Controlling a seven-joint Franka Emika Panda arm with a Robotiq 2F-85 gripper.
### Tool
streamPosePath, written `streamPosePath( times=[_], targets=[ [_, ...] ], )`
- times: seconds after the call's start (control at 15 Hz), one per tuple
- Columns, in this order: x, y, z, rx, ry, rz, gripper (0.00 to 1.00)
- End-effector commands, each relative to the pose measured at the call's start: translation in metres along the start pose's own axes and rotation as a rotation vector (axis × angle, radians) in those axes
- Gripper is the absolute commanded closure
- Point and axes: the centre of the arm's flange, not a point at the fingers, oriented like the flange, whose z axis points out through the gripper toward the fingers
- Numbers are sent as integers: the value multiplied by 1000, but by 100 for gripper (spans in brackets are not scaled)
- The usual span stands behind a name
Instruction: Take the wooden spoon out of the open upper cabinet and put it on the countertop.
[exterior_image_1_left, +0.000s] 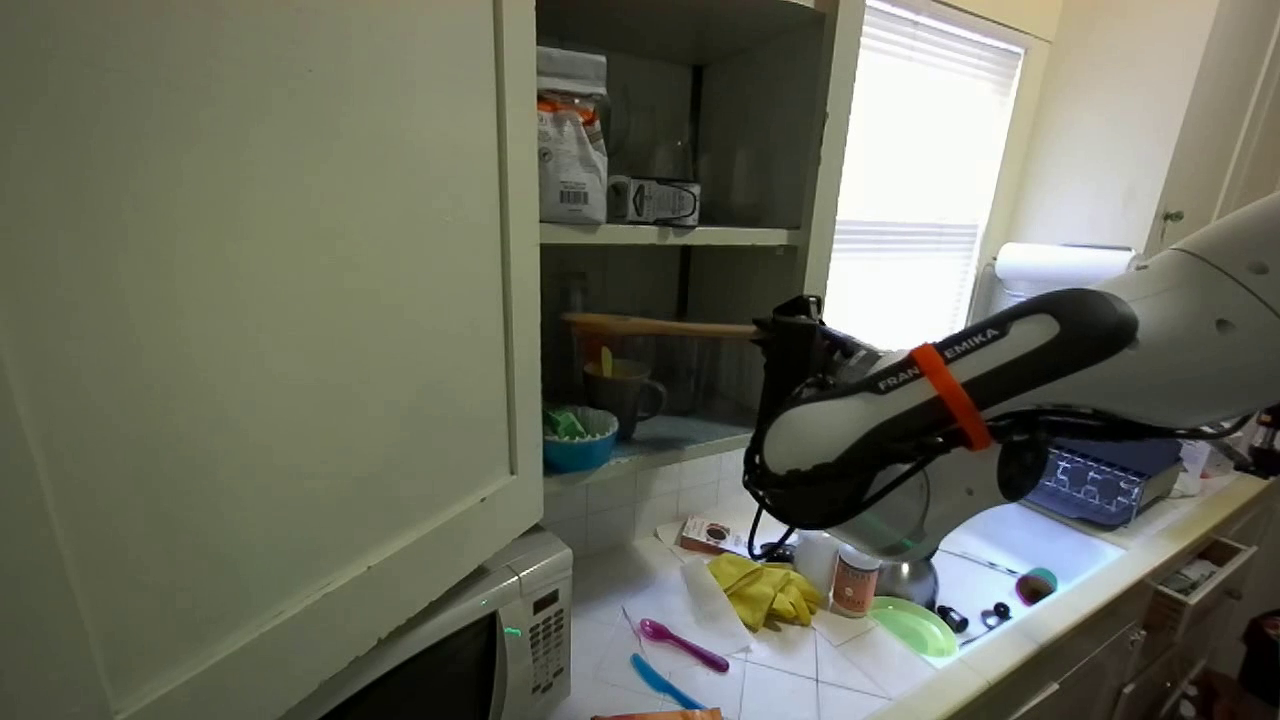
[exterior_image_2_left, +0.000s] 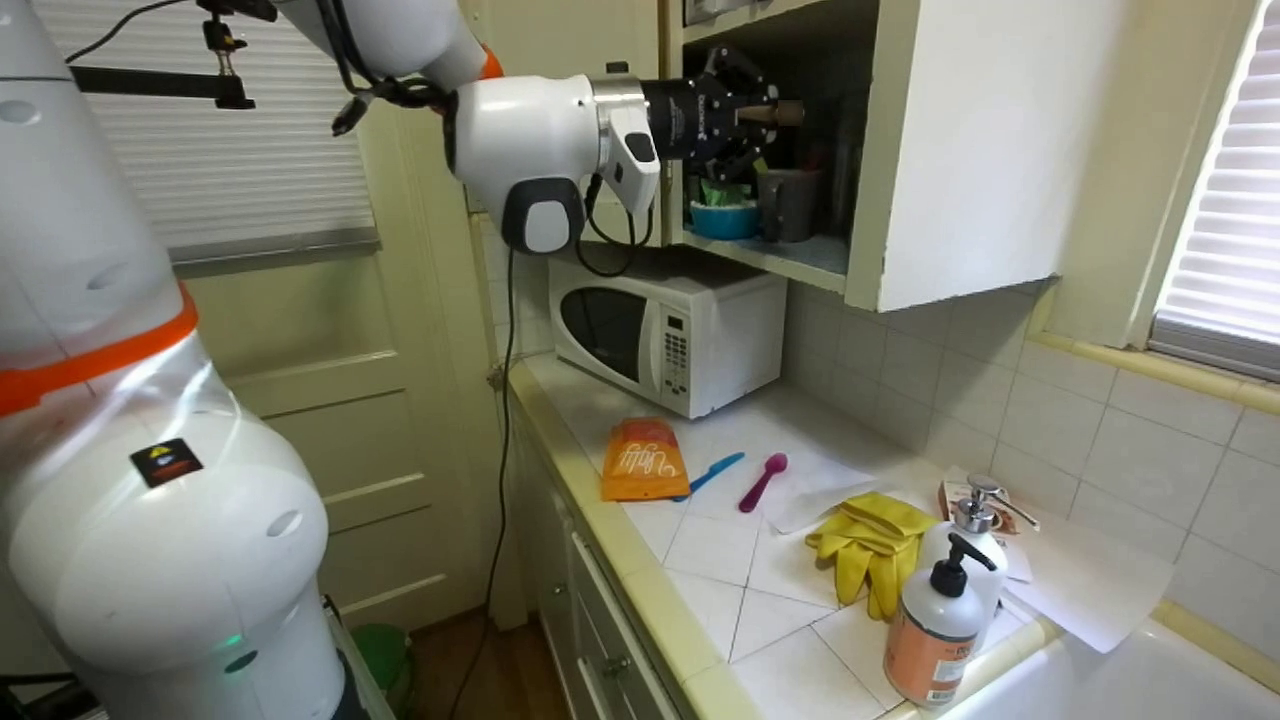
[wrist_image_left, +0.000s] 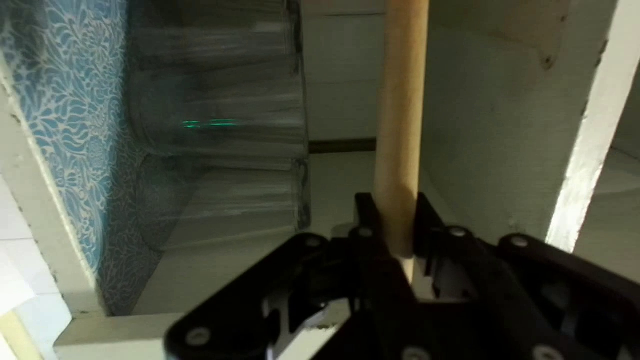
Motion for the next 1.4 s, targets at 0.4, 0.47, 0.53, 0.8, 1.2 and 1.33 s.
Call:
streamPosePath(
  times=[0.4,0.47,0.53,0.8,1.2,1.33],
  targets=[
    [40,80,-120,-88,77,-41,95],
    [39,94,-123,-109,87,-43,95],
    [36,101,-124,-121,97,-50,95],
    [31,140,-120,-187,128,-91,95],
    [38,185,-105,-312,163,-149,95],
    [42,197,-103,-351,171,-169,95]
  ],
)
